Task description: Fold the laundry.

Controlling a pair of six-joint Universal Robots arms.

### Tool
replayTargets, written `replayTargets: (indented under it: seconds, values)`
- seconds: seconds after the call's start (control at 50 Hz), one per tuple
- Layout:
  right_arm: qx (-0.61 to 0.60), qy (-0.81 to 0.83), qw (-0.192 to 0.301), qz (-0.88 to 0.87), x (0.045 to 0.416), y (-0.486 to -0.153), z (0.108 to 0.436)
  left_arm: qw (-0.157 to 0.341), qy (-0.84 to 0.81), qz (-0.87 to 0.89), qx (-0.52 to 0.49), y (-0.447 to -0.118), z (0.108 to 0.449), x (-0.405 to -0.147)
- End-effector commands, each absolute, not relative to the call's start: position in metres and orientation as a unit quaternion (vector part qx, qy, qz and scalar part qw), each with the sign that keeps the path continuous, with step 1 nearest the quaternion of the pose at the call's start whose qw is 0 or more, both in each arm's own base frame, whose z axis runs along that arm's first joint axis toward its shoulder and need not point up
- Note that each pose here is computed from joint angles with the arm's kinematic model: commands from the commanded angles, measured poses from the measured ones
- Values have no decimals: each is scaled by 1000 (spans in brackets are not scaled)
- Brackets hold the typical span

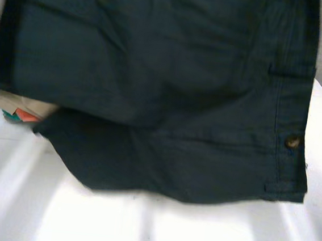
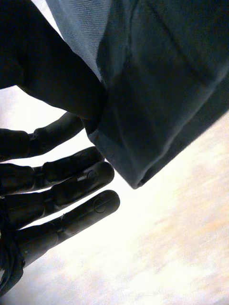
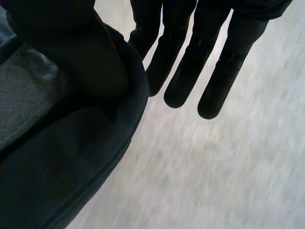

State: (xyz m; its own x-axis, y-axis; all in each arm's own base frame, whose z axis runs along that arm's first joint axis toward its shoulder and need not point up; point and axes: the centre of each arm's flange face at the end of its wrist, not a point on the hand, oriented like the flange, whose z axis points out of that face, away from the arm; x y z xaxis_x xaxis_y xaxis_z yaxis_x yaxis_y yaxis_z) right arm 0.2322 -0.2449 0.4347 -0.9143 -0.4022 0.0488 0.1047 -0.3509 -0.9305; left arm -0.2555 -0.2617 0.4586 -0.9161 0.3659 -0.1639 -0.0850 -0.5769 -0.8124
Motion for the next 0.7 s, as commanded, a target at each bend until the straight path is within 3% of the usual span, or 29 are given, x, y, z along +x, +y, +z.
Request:
replayTargets:
  seconds: [0.02,0.12,0.18,0.28,0.36,0.46,0.54,0.62,0.7]
  values:
    - [-127,629,158,-751,253,-321,344,129,-528,817,-194,-347,354,-287]
    - [-100,620,163,-761,271,-370,285,127,-507,829,-199,-404,297,-306]
    - [-82,600,149,-782,276,-393,260,130,-492,838,-200,-417,283,-313]
    - [-89,589,119,-794,281,-413,244,131,-465,855,-189,-428,280,-316]
    - [-90,576,77,-809,277,-416,258,131,-462,857,-187,-427,283,-316]
    - [-107,543,55,-831,268,-396,311,122,-449,869,-169,-413,314,-310]
    - [-159,552,68,-816,269,-372,325,104,-466,866,-149,-384,340,-293]
    - [-227,584,83,-775,267,-345,325,103,-508,840,-159,-344,350,-279]
    - [-267,639,71,-717,251,-324,310,100,-587,783,-180,-304,333,-266]
